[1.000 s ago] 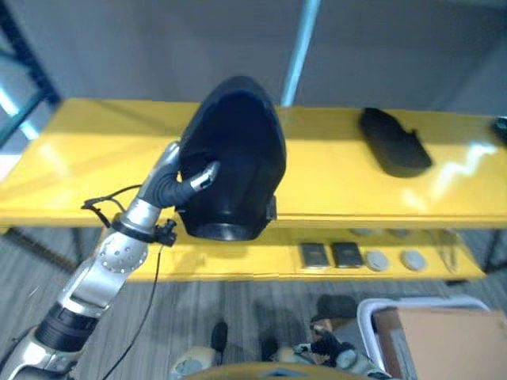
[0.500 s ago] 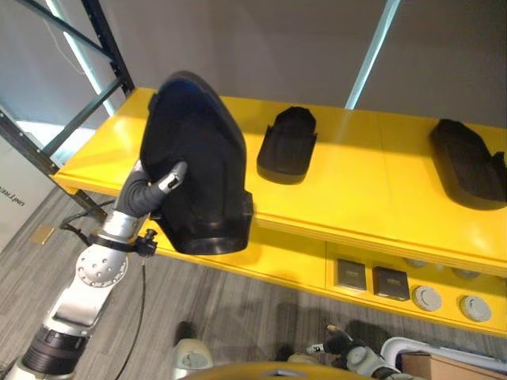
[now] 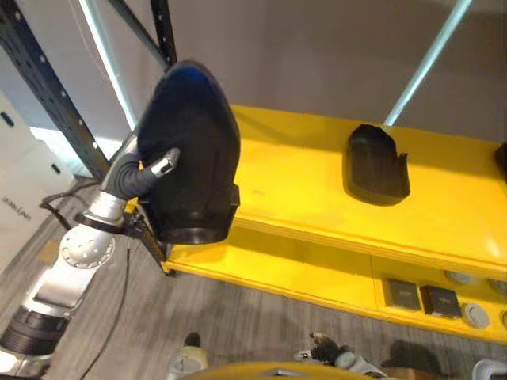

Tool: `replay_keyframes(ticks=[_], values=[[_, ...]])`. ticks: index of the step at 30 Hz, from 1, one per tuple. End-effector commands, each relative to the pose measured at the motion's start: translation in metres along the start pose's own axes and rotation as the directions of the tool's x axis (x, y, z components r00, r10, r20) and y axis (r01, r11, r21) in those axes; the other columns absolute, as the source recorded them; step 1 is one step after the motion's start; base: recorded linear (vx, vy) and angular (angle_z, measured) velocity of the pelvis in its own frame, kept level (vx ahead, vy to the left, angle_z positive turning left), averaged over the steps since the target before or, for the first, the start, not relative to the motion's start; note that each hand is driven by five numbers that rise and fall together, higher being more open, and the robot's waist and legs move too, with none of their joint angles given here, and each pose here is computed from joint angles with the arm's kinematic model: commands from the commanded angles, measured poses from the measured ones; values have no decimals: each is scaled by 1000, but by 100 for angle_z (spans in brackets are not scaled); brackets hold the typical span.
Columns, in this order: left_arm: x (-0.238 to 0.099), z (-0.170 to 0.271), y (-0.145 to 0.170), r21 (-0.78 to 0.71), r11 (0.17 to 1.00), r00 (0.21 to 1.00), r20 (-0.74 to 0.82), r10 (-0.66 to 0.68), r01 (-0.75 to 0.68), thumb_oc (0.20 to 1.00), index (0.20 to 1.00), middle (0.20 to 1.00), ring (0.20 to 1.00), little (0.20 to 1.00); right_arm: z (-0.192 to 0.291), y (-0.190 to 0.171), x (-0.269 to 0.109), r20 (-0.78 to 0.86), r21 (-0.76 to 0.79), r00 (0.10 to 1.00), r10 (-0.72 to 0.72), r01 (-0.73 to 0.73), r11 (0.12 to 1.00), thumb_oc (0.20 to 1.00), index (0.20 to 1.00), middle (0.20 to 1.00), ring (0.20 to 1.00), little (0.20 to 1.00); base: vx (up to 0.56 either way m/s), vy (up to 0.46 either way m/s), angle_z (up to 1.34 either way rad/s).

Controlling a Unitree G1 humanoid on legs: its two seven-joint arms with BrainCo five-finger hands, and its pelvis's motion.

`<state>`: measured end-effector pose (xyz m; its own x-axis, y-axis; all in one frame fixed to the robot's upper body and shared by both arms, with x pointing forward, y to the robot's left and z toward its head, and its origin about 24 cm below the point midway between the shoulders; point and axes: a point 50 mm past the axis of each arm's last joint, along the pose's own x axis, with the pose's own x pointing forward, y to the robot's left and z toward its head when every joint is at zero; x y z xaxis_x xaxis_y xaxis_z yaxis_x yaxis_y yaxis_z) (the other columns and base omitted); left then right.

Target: Move parts from the plastic box to the shelf.

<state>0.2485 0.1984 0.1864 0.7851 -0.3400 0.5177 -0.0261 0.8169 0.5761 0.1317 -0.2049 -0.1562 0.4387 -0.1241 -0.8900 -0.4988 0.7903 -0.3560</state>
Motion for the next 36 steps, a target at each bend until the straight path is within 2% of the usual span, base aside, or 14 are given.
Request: replay_keyframes(ticks=[1,8,11,13,14,15,18,20,22,26,31,36], values=[[5,29,11,1,998,987,149,68,-69,200,200,200,200,200,-3,-21,1,-21,-30,996,-91,90,995,1000,1000,1000,1000,1000,-7,503,-66],[14,-7,3,-21,994,995,-6,104,-104,200,200,200,200,200,-25,1,-4,-69,31,997,-34,36,999,1000,1000,1000,1000,1000,54,166,-19],[12,-40,7,-123,971,967,-175,183,-206,200,200,200,200,200,-41,13,-9,-107,95,994,22,-11,995,1000,1000,1000,1000,1000,247,-84,-30],[27,-50,12,-176,957,958,-213,192,-231,200,200,200,200,200,-48,14,-11,-116,114,993,37,-24,993,1000,1000,1000,1000,1000,114,-68,-53],[48,-46,22,-151,961,962,-181,204,-232,200,200,200,200,200,-48,8,-10,-115,99,993,28,-17,995,1000,1000,1000,1000,1000,-43,-43,-15],[49,-45,22,-151,961,963,-178,203,-231,200,200,200,200,200,-47,8,-10,-113,102,993,28,-16,995,1000,1000,1000,1000,1000,-137,-76,-3],[96,-32,44,-125,966,969,-130,211,-227,200,200,200,200,200,-38,-5,-7,-88,108,996,-4,14,994,1000,1000,1000,1000,1000,-116,-58,-5],[105,-32,46,-142,962,967,-137,216,-235,200,200,200,200,200,-38,-7,-7,-90,111,996,-10,20,994,1000,1000,1000,1000,1000,-20,-33,-13],[122,-27,58,-135,957,961,-139,238,-257,200,200,200,200,200,-31,-18,-5,-73,39,996,-54,57,998,1000,1000,1000,1000,1000,-28,-19,-2],[151,-14,93,-3,957,947,-148,286,-290,200,200,200,200,200,-13,-37,-1,-34,-40,992,-121,120,992,1000,1000,1000,1000,1000,-38,-23,-1],[159,-27,120,52,929,891,-268,367,-367,200,200,200,200,200,1,-43,1,-16,-159,988,-152,147,976,1000,1000,1000,1000,1000,7,-30,-3],[149,-36,137,110,914,857,-319,404,-390,200,200,200,200,200,1,-46,2,-33,-186,984,-174,165,969,1000,1000,1000,1000,1000,2,-10,4]])
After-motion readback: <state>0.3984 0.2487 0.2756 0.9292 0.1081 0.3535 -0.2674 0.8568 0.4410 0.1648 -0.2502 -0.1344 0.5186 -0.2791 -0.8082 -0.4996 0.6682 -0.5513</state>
